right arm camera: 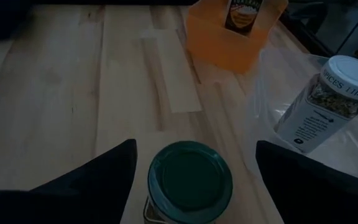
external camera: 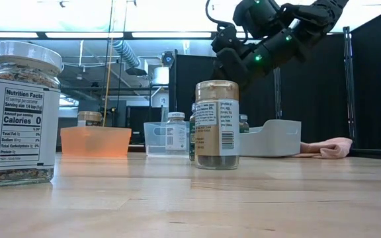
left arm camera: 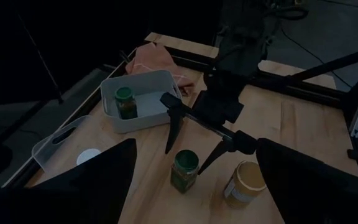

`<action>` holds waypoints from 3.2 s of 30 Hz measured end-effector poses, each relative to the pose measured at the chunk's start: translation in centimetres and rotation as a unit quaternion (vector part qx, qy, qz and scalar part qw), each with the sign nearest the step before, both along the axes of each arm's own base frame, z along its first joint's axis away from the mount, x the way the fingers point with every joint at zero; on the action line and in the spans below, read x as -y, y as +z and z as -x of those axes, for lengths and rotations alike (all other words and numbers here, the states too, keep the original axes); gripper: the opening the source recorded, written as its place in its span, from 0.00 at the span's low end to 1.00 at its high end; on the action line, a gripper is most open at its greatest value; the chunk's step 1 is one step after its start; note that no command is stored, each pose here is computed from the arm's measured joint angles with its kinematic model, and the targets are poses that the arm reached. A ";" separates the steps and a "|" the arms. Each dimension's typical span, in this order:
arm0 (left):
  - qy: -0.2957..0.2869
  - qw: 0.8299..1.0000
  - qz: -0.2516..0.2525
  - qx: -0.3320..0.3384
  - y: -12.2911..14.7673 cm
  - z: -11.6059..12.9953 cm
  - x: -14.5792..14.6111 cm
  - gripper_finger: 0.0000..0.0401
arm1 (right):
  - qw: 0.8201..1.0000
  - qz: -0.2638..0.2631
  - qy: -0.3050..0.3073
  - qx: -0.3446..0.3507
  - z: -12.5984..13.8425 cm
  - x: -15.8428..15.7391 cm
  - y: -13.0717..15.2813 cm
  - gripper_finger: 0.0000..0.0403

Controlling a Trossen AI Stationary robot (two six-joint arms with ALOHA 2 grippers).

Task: Sort spices by type
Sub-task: Put the white seasoning bottle into the transparent bin

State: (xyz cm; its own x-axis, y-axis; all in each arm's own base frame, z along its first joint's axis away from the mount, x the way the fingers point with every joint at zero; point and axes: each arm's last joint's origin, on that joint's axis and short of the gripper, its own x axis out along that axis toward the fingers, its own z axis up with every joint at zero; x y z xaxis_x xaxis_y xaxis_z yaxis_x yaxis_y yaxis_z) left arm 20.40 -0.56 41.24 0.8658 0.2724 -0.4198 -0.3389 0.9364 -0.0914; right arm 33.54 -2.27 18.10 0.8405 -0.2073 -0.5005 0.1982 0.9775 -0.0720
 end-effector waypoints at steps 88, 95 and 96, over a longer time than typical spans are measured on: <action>-0.098 0.979 0.125 -0.131 -21.3 -1.0 16.9 0.84 | 0.995 -0.047 0.089 0.005 0.1 -5.6 0.2 0.85; -0.100 0.978 0.104 -0.149 -23.4 -1.8 17.7 0.84 | 0.995 -0.047 0.089 0.004 0.1 -5.6 0.2 0.84; -0.100 0.978 0.103 -0.151 -23.7 -1.9 17.8 0.84 | 0.995 -0.047 0.089 0.004 0.1 -5.6 0.2 0.84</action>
